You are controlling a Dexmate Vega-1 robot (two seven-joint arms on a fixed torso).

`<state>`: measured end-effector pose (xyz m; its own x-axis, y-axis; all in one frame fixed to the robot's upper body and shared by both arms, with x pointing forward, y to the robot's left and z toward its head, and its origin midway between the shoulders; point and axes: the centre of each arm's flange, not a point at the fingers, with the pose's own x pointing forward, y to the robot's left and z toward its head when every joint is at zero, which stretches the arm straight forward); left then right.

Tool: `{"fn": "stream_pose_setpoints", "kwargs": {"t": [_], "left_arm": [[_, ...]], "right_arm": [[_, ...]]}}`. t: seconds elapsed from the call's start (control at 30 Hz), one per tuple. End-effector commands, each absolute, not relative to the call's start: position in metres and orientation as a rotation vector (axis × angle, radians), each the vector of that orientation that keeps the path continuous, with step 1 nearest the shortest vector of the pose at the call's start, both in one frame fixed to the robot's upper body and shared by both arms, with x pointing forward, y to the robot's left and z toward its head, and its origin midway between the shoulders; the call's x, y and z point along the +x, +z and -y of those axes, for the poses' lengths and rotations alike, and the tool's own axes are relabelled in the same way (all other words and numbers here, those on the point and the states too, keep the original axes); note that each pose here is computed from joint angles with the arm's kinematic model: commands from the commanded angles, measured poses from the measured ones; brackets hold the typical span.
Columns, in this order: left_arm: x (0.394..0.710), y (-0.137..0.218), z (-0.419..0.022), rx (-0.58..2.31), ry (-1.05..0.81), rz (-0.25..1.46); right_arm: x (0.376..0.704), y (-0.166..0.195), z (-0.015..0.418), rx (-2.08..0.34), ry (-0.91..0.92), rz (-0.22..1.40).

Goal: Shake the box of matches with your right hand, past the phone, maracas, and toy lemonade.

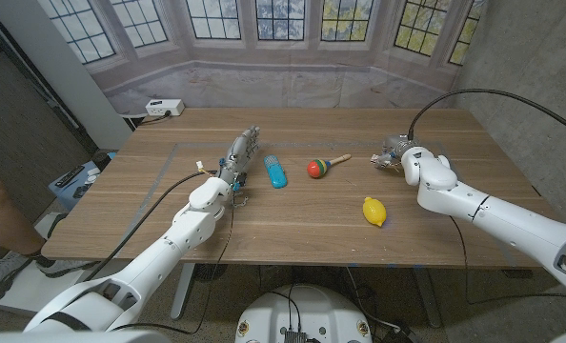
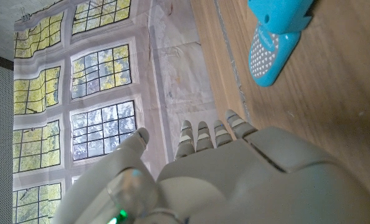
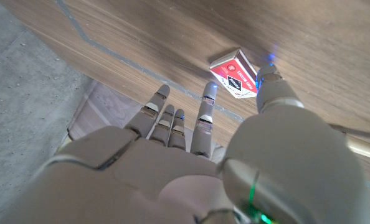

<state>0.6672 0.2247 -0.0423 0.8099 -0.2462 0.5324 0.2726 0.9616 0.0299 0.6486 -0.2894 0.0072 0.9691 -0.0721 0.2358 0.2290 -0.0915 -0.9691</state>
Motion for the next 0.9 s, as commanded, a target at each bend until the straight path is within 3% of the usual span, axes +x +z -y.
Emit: {"fn": "stream_pose_setpoints", "kwargs": {"t": [0.03, 0.9], "left_arm": [[0.6690, -0.0425, -0.2204, -0.043, -0.283, 0.554], [0.6674, -0.0440, -0.2149, -0.049, -0.279, 0.555]], "right_arm": [[0.6502, 0.0014, 0.2963, -1.656, -0.272, 0.128], [0.6559, -0.0045, 0.2974, -1.665, -0.287, 0.142]]}}
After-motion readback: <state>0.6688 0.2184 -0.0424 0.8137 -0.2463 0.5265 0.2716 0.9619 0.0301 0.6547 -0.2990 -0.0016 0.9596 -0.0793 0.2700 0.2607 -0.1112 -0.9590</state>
